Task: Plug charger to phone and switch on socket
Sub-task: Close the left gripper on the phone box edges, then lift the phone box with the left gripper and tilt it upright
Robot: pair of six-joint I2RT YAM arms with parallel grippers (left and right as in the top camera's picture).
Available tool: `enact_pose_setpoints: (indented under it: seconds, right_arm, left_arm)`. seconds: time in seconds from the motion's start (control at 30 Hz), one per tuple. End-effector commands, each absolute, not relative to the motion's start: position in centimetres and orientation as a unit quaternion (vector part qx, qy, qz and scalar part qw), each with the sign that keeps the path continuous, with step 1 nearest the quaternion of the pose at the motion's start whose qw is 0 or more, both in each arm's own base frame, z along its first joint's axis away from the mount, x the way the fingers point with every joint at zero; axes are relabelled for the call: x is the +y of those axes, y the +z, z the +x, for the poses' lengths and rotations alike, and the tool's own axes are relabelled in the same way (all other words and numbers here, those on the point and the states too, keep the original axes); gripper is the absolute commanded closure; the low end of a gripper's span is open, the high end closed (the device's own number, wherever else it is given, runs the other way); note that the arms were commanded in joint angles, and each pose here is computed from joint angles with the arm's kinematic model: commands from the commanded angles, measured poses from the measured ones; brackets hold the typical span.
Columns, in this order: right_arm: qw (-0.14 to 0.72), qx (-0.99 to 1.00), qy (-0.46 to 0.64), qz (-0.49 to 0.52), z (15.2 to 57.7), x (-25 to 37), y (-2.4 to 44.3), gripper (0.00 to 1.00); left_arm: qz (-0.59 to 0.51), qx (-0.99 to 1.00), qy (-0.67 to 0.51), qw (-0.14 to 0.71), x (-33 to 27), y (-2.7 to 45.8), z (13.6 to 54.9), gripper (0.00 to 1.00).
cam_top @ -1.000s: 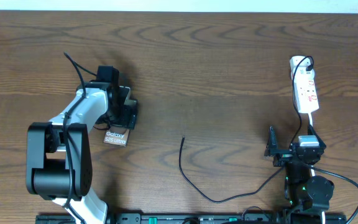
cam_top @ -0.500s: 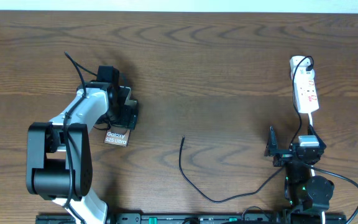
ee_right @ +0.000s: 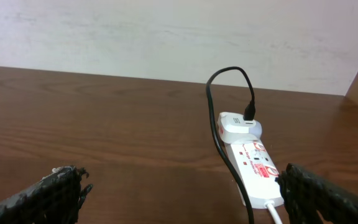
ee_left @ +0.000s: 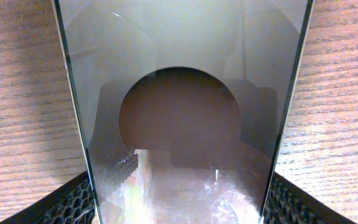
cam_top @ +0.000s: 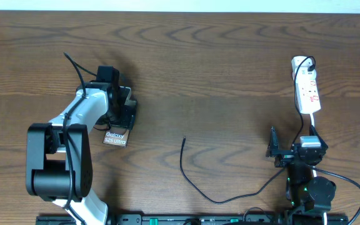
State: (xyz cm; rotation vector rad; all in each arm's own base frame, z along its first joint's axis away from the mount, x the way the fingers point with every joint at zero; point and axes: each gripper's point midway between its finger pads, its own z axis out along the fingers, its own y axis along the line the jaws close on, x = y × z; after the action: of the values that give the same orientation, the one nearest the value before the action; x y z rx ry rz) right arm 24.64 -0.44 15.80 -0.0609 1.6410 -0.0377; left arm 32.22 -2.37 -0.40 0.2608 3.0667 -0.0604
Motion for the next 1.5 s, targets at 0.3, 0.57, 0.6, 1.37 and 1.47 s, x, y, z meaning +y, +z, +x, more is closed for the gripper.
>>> enact_pose_setpoints:
  seconds: [0.3,0.57,0.6,1.37,1.47]
  right_arm:
    - [0.681,0.731,-0.015,-0.020,24.6,-0.6,15.8,0.01]
    - [0.681,0.731,-0.016,-0.020,24.6,-0.6,15.8,0.01]
    - [0.681,0.731,-0.015,-0.020,24.6,-0.6,15.8,0.01]
    - [0.681,0.731,-0.015,-0.020,24.6,-0.6,15.8,0.01]
    - [0.681,0.731,-0.015,-0.020,24.6,-0.6,15.8,0.01]
  left_arm:
    - [0.083,0.995,-0.059,-0.012,-3.6,-1.2,30.4,0.93]
    - [0.085,0.994,-0.054,0.031,-3.6,2.2,32.2,0.93]
    - [0.084,0.994,-0.054,0.036,-3.6,2.8,32.4,0.93]
    - [-0.017,0.859,-0.501,0.103,-16.2,20.5,32.5,0.93]
    - [-0.052,0.824,-0.560,0.070,-17.1,22.8,32.7,0.93]
